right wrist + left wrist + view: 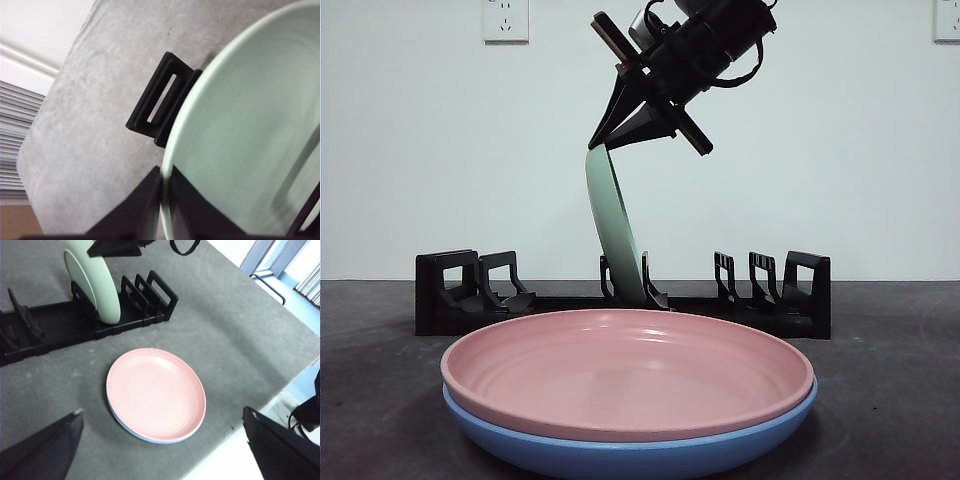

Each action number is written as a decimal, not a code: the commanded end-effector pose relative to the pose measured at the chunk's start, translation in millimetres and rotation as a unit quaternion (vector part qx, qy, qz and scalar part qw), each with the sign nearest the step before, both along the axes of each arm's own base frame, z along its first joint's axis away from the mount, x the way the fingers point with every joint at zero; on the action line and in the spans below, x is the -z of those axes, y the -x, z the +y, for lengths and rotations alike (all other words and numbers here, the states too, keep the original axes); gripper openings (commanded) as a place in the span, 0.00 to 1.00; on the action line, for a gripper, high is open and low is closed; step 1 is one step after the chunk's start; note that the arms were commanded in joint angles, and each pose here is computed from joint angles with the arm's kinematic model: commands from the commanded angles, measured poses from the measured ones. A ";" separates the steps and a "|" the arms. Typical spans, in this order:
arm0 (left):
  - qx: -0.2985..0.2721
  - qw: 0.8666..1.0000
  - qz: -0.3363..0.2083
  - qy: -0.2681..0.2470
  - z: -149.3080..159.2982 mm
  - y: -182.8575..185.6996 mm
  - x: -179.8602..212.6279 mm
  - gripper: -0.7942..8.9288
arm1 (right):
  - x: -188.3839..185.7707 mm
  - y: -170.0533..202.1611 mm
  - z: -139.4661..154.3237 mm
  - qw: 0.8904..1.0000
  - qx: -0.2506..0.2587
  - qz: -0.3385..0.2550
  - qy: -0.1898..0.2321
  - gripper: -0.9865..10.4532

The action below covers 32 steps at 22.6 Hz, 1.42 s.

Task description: Place the plate

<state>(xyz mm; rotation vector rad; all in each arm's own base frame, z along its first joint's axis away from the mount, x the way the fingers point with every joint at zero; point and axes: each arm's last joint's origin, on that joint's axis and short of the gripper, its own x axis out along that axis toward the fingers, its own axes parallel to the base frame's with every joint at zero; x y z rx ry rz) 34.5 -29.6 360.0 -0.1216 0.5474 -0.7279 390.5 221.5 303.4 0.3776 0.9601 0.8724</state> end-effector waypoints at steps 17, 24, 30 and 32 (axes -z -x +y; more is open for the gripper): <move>0.014 1.000 -0.014 -0.013 1.3 2.8 -3.0 0.60 | -157.2 147.3 -73.8 0.984 -0.090 -0.150 -0.013 0.10; 0.014 1.000 -0.014 -0.013 1.2 2.7 -3.1 0.60 | -169.0 198.5 -94.1 0.980 -0.113 -0.159 0.042 0.10; 0.014 1.000 -0.024 -0.007 0.7 1.9 -5.0 0.60 | -170.1 232.9 -83.4 0.970 -0.155 -0.169 0.078 0.10; 0.014 1.000 -0.028 -0.004 0.5 1.5 -5.8 0.60 | -165.1 242.3 -73.0 0.965 -0.169 -0.170 0.108 0.10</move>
